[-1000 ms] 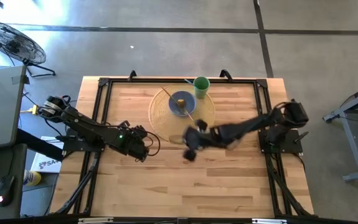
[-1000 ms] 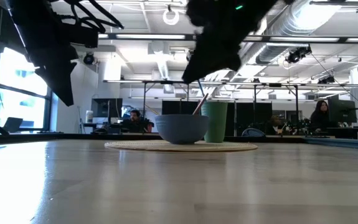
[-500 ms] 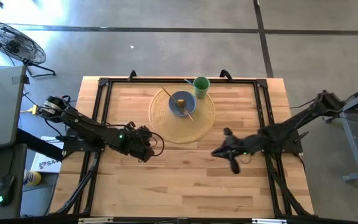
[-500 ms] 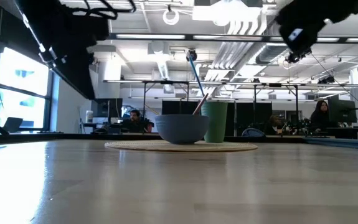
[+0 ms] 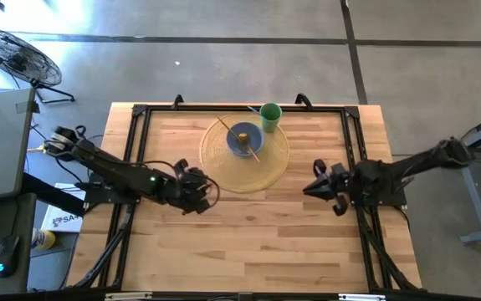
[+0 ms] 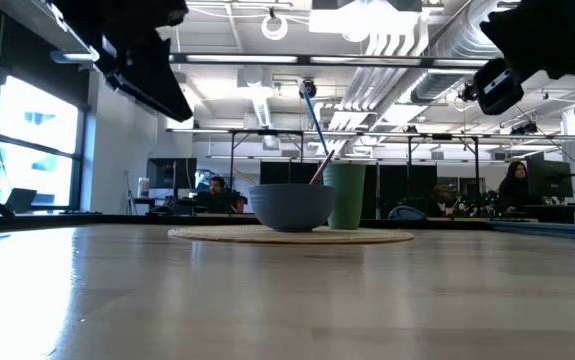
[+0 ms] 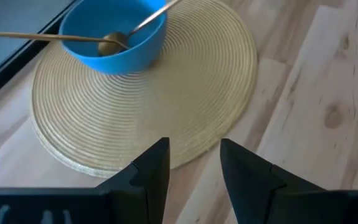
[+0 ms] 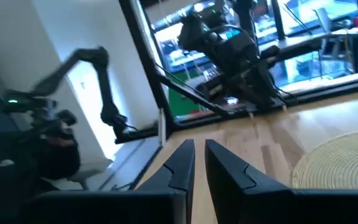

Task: Pick & Place Utensil
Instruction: Return to Home Position

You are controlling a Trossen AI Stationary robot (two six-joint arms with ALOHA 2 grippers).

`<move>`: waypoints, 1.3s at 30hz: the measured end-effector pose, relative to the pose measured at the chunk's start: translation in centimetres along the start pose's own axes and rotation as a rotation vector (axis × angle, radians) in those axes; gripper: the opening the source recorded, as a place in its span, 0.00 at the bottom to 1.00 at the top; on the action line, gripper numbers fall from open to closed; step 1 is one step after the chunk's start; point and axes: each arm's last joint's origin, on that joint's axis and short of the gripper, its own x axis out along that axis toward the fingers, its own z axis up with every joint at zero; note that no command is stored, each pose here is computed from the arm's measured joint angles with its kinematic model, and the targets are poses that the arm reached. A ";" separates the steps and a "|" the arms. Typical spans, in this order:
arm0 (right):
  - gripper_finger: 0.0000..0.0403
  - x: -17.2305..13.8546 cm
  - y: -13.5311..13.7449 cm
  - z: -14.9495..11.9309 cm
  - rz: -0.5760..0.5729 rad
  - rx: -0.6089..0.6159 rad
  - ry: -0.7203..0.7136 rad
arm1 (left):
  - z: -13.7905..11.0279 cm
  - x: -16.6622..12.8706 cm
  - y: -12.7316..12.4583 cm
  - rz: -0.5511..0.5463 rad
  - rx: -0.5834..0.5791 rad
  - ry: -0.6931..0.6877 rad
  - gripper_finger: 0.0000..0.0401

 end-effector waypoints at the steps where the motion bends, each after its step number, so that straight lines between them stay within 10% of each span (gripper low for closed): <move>1: 0.08 -0.3 -0.4 0.0 0.012 0.005 -0.007 | -0.3 -0.2 0.5 -0.006 -0.005 -0.010 0.34; 9: 0.07 -2.3 -1.9 1.5 0.067 -0.114 -0.112 | -2.5 -1.7 3.1 -0.262 0.031 -0.164 0.34; 19: 0.07 -2.5 -3.0 0.3 -0.250 -0.128 -0.055 | -5.1 -3.5 6.8 -0.416 0.015 -0.378 0.34; 27: 0.08 -3.2 -1.5 1.1 -0.028 -0.219 -0.109 | -7.8 -4.3 9.6 -0.465 -0.053 -0.508 0.34; 39: 0.08 -4.1 -1.9 0.4 -0.126 -0.227 -0.077 | -11.6 -3.7 11.3 -0.594 -0.050 -0.670 0.34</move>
